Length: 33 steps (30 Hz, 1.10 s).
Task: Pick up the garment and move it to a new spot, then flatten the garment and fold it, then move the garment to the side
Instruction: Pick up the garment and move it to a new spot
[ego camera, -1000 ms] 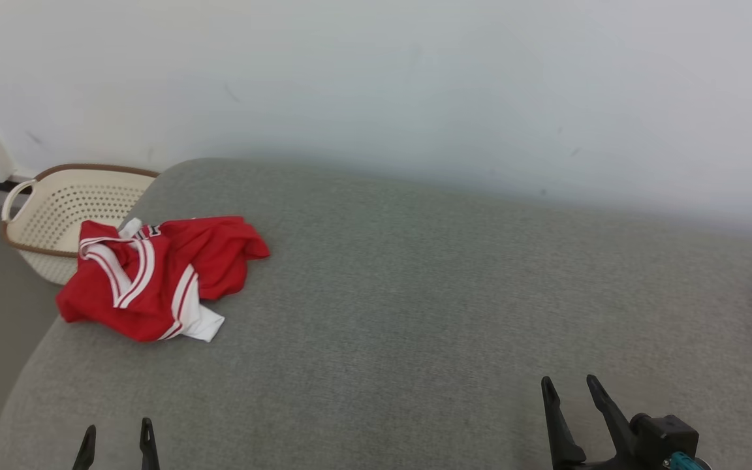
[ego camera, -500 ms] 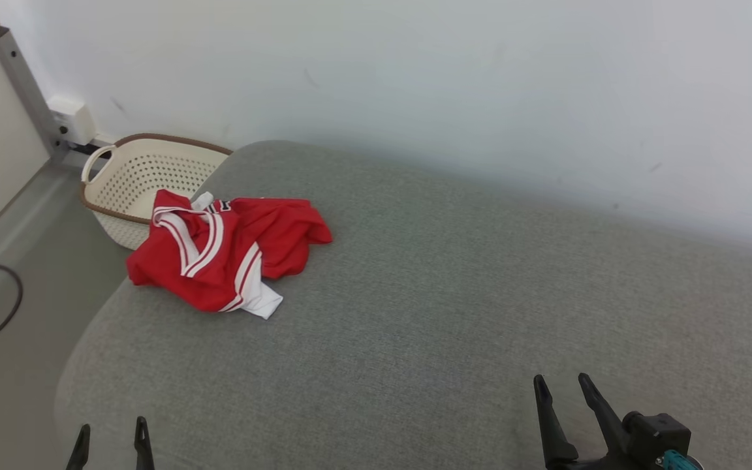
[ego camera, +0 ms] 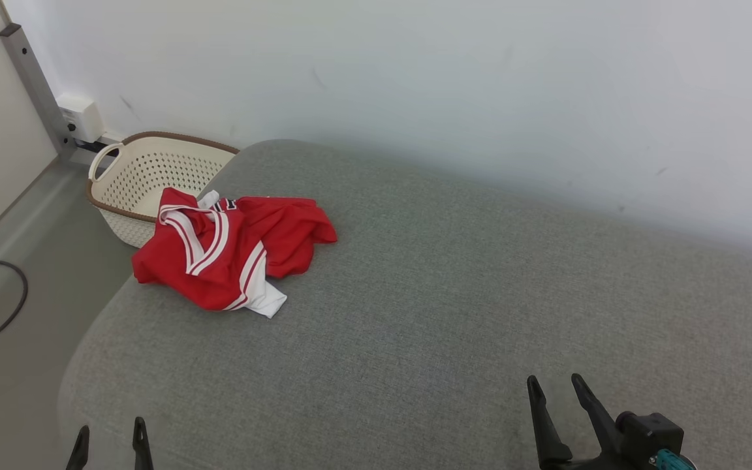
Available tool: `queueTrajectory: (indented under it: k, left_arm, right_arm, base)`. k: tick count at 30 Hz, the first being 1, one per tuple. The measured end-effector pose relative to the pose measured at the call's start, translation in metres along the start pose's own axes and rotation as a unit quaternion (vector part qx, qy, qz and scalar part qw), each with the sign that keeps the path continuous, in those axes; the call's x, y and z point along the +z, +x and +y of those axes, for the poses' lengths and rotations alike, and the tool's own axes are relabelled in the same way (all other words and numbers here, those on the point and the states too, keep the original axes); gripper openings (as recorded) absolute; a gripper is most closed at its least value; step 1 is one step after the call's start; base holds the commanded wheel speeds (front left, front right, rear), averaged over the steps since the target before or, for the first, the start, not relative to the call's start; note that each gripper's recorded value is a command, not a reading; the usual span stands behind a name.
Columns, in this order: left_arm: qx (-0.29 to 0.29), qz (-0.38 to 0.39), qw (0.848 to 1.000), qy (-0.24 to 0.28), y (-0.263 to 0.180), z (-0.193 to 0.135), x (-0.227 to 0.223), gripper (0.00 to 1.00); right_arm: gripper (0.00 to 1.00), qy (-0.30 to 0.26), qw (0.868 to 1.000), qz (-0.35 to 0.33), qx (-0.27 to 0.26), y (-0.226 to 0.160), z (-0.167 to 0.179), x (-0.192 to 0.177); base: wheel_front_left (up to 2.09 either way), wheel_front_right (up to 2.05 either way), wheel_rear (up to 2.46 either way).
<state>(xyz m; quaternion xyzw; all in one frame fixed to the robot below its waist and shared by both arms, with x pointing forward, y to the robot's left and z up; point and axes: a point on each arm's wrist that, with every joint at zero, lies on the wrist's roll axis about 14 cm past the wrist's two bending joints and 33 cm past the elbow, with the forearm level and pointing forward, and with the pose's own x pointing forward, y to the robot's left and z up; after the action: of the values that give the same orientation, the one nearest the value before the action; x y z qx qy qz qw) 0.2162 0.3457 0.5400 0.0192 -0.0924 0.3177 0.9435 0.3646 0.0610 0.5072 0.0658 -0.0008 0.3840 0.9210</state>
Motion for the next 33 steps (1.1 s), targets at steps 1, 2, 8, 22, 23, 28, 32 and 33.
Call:
queueTrajectory:
  k: [1,2,8,22,23,28,32,33]
  left_arm:
    - [-0.002,0.001,1.0,-0.002,0.001,-0.002,0.0,1.0]
    - [-0.004,0.001,1.0,-0.003,0.002,-0.003,0.0,1.0]
    - [-0.035,-0.024,0.999,-0.007,0.024,-0.022,0.015,1.0]
    - [-0.118,-0.082,0.989,-0.028,0.108,-0.082,0.068,1.0]
    - [-0.124,-0.083,0.988,-0.026,0.114,-0.088,0.07,1.0]
    - [-0.152,-0.069,0.986,-0.019,0.153,-0.118,0.067,1.0]
    - [-0.159,-0.054,0.986,-0.024,0.172,-0.129,0.062,1.0]
    - [-0.166,-0.041,0.985,-0.015,0.183,-0.137,0.055,1.0]
  right_arm:
    - [1.0,0.0,1.0,0.0,-0.001,0.0,-0.001,0.0]
    - [1.0,0.0,1.0,-0.001,-0.002,0.0,-0.002,0.001]
    - [1.0,-0.002,1.0,-0.005,-0.012,-0.002,-0.009,0.003]
    - [1.0,-0.01,0.999,-0.018,-0.044,-0.006,-0.038,0.014]
    - [1.0,-0.012,0.999,-0.02,-0.046,-0.006,-0.042,0.016]
    - [1.0,-0.018,0.997,-0.029,-0.067,-0.006,-0.065,0.021]
    - [1.0,-0.015,0.996,-0.029,-0.082,-0.009,-0.077,0.019]
    - [1.0,-0.012,0.995,-0.026,-0.094,-0.014,-0.085,0.016]
  base:
    - [0.0,0.0,0.0]
    - [0.0,0.0,0.0]
    - [0.0,0.0,0.0]
    - [0.0,0.0,0.0]
    - [0.0,0.0,0.0]
    - [0.0,0.0,0.0]
    - [0.0,0.0,0.0]
    - [0.0,0.0,0.0]
